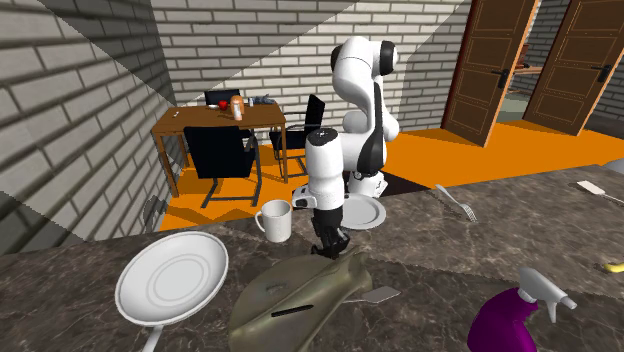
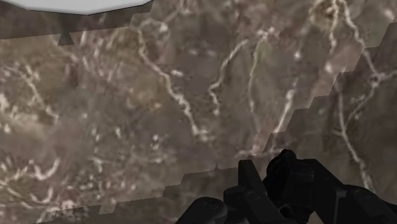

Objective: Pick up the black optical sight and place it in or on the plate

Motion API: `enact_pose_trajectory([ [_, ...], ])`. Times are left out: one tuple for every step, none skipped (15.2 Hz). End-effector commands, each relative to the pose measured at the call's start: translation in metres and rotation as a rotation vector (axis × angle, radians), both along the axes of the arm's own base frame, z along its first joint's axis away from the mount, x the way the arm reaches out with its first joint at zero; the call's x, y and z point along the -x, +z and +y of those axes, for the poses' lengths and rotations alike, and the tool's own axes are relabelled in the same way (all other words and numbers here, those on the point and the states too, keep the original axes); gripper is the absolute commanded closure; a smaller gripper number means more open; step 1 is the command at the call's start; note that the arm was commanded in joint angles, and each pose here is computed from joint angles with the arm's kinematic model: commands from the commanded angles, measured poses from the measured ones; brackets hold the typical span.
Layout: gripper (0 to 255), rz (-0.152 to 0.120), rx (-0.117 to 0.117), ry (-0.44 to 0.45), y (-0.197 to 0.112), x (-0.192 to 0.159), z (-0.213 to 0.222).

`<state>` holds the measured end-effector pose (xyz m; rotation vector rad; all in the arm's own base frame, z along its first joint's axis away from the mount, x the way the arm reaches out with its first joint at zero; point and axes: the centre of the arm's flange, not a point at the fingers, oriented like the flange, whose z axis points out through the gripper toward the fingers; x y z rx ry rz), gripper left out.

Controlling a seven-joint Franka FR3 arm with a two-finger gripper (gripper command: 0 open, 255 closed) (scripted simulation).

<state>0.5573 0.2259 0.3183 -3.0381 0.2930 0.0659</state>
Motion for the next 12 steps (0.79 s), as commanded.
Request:
enact_pose_trajectory([
  [255, 0.000, 0.000, 0.000, 0.000, 0.000, 0.000],
  [255, 0.000, 0.000, 0.000, 0.000, 0.000, 0.000],
  [255, 0.000, 0.000, 0.000, 0.005, 0.000, 0.000],
  [255, 0.000, 0.000, 0.000, 0.010, 0.000, 0.000],
  [255, 0.000, 0.000, 0.000, 0.016, 0.000, 0.000],
  [255, 0.000, 0.000, 0.000, 0.021, 0.000, 0.000],
  [255, 0.000, 0.000, 0.000, 0.026, 0.000, 0.000],
  [255, 0.000, 0.000, 0.000, 0.032, 0.000, 0.000],
  [255, 0.000, 0.000, 0.000, 0.037, 0.000, 0.000],
  [255, 0.000, 0.000, 0.000, 0.042, 0.000, 0.000],
  [255, 0.000, 0.000, 0.000, 0.047, 0.000, 0.000],
  [255, 0.000, 0.000, 0.000, 0.053, 0.000, 0.000],
])
